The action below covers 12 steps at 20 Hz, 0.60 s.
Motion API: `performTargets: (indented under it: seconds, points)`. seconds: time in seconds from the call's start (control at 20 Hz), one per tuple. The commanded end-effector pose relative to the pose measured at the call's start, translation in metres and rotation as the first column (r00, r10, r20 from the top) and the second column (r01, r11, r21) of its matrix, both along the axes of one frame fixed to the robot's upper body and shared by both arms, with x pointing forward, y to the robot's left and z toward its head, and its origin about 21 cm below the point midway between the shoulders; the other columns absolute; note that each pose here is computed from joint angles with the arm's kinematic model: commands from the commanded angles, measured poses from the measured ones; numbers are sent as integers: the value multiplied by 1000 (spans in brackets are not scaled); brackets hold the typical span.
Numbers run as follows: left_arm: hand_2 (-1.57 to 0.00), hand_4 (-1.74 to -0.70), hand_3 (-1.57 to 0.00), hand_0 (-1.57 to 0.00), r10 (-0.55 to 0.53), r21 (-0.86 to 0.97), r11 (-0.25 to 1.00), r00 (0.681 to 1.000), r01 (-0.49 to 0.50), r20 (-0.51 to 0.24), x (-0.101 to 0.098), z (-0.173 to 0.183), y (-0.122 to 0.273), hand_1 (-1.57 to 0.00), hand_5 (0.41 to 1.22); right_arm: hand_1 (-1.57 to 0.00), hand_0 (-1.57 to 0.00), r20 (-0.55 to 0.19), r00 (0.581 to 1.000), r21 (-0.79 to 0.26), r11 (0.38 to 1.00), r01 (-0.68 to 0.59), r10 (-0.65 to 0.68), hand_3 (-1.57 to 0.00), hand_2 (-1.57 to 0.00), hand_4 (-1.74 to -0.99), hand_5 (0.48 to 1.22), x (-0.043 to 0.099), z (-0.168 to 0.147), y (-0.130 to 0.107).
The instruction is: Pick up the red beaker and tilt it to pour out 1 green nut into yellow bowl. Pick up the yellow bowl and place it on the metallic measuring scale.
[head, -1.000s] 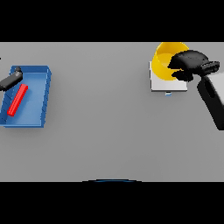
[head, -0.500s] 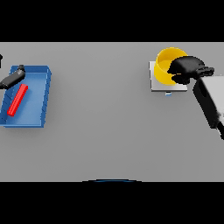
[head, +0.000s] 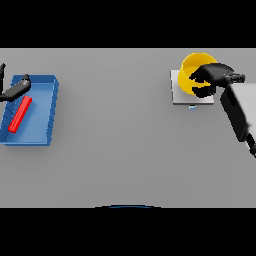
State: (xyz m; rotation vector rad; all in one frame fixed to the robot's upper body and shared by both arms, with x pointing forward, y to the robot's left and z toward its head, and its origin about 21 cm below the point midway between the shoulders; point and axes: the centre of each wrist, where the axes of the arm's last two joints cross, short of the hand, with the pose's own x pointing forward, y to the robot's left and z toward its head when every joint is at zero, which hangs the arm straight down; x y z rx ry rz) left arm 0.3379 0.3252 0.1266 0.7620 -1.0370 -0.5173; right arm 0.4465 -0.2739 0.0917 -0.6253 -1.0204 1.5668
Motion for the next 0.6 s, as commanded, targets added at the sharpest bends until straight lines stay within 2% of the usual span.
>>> performTargets:
  seconds: [0.0,0.1,0.2,0.35,0.55]
  points:
    - [1,-809,1,1,-3,1,1000,1000,3,-2,0,0,3,1,742,-554,-624,-14,1000,-4,1000,1,-1,-670,-694,-1444,887,-2,-3,-2]
    - [1,-806,1,1,-7,5,1000,1000,7,3,0,0,2,1,738,-354,-399,-18,1000,2,1000,1,-1,-604,-518,-1410,821,0,-4,-4]
    - [1,-810,1,1,-8,-4,1000,1000,8,3,4,-3,2,1,739,-226,-255,-24,1000,-1,1000,-20,20,-541,-390,-1385,780,1,-5,0]
    - [1,-809,1,1,-1,5,1000,1000,1,6,3,-2,6,1,736,-115,-130,-33,998,-13,999,-49,48,-442,-244,-1346,746,2,-9,1]
    - [1,-821,1,1,4,-9,1000,1000,-4,5,4,-1,3,1,734,-47,-53,-51,998,-39,998,-40,38,-348,-115,-1308,733,6,-4,0]
